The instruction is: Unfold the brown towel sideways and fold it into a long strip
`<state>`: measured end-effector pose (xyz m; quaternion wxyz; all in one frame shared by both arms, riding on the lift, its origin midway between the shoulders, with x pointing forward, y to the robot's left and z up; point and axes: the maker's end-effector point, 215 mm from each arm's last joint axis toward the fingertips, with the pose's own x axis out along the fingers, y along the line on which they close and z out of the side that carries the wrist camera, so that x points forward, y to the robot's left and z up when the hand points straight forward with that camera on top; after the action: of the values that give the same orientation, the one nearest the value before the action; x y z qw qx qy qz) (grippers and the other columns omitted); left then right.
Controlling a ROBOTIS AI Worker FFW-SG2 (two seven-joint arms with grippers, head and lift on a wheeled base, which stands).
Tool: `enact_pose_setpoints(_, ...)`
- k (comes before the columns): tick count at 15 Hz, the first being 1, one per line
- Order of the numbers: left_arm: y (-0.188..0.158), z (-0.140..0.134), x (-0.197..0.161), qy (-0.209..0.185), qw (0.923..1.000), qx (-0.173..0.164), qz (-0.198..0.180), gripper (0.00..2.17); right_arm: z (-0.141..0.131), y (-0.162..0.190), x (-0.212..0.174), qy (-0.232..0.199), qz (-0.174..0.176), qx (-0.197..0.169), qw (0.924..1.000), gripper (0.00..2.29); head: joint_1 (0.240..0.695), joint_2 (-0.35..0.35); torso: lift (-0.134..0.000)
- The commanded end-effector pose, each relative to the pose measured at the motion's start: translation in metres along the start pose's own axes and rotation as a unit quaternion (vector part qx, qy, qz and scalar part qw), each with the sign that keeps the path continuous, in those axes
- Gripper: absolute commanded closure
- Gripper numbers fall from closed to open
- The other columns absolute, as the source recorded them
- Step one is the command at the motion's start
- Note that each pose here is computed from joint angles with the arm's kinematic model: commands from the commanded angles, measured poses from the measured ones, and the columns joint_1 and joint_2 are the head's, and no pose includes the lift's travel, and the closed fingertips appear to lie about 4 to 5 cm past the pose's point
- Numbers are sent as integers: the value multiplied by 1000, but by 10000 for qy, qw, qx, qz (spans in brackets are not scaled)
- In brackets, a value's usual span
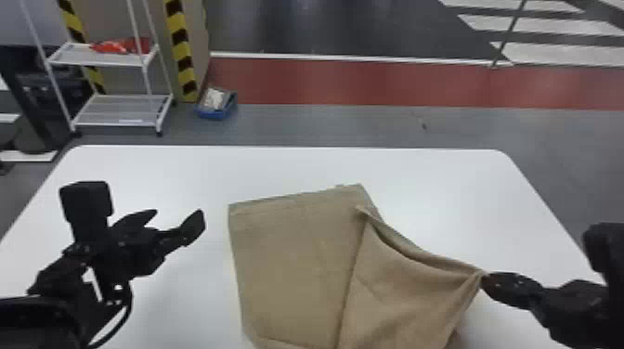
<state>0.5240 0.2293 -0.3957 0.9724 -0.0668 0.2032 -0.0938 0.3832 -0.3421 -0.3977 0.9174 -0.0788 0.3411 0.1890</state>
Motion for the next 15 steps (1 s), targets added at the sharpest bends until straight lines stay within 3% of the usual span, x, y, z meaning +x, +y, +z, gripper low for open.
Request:
enact_pose_setpoints(1, -6, -6, 12, 124, 9999, 73, -24, 144, -8, -31, -8, 7, -211, 210, 9996, 1420, 695, -132, -120)
enact_pose_setpoints(9, -66, -49, 41, 702, 9949, 624, -371, 144, -27, -99, -42, -152, -752, 839, 9935, 1420, 695, -292, -120)
enact_pose_setpoints(12, -91, -58, 49, 808, 9916, 871, -512, 154, -29, -107, -49, -160, -823, 988, 9916, 1420, 695, -350, -120)
enact_pose_setpoints(15, -103, -69, 57, 930, 9893, 973, -562, 208, -28, -106, -48, -200, -788, 1005, 9916, 1420, 695, -350, -120)
